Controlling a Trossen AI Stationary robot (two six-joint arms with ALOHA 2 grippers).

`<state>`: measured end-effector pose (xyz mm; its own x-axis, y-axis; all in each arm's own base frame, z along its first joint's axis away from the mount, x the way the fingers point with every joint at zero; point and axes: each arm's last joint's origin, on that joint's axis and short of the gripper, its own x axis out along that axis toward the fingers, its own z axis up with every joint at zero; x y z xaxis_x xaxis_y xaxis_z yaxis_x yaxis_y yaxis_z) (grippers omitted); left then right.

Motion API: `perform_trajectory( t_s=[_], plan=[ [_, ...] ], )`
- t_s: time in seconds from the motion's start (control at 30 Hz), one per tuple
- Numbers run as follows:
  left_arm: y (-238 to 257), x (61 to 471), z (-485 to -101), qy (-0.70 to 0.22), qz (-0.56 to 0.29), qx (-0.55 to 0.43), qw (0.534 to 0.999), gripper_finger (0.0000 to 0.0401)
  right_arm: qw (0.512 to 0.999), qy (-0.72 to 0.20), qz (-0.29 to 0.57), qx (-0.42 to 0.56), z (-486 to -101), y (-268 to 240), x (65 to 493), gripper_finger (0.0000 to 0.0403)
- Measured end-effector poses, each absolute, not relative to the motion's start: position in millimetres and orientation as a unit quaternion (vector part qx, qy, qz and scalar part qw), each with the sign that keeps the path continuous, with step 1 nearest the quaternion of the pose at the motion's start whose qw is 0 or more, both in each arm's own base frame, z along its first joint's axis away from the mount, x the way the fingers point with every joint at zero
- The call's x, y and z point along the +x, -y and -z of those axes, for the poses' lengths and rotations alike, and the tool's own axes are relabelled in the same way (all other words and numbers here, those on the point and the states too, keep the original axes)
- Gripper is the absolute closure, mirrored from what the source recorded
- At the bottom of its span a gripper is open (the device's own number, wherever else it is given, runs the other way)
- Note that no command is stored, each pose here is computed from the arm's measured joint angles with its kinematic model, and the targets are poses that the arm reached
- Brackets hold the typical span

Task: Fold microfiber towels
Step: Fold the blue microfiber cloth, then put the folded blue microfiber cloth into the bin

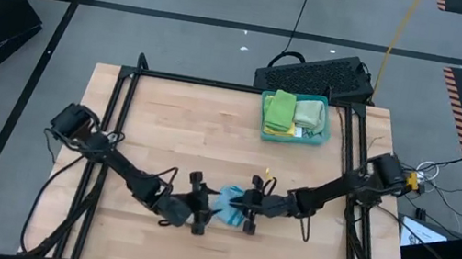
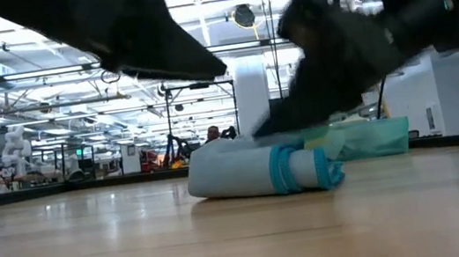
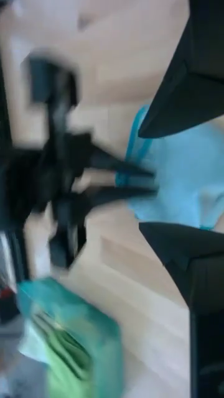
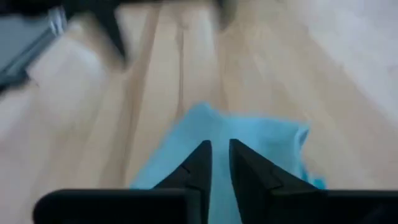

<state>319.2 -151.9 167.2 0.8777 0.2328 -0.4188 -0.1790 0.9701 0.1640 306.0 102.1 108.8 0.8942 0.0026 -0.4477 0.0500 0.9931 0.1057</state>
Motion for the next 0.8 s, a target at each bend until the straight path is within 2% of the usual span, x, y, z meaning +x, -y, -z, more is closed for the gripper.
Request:
perform_trajectory(
  t_s=[0.17,0.27,0.4,0.53,0.8],
  plan=[
    [163,315,-168,-0.223,-0.063,0.12,0.965,0.0115,0.975,-0.215,0.01,0.063,-136,-100,301,0.032],
    [166,314,-168,-0.226,-0.042,0.162,0.96,0.01,0.972,-0.223,0.013,0.068,-149,-98,295,0.0299],
    [171,322,-165,-0.249,-0.002,0.214,0.945,0.0101,0.96,-0.272,0.02,0.064,-156,-96,282,0.0282],
    [178,341,-155,-0.301,0.016,0.276,0.913,0.0102,0.953,-0.295,0.02,0.063,-152,-99,274,0.0281],
    [189,362,-134,-0.392,-0.008,0.328,0.86,0.0118,0.971,-0.225,0.02,0.082,-140,-97,264,0.0299]
  ],
)
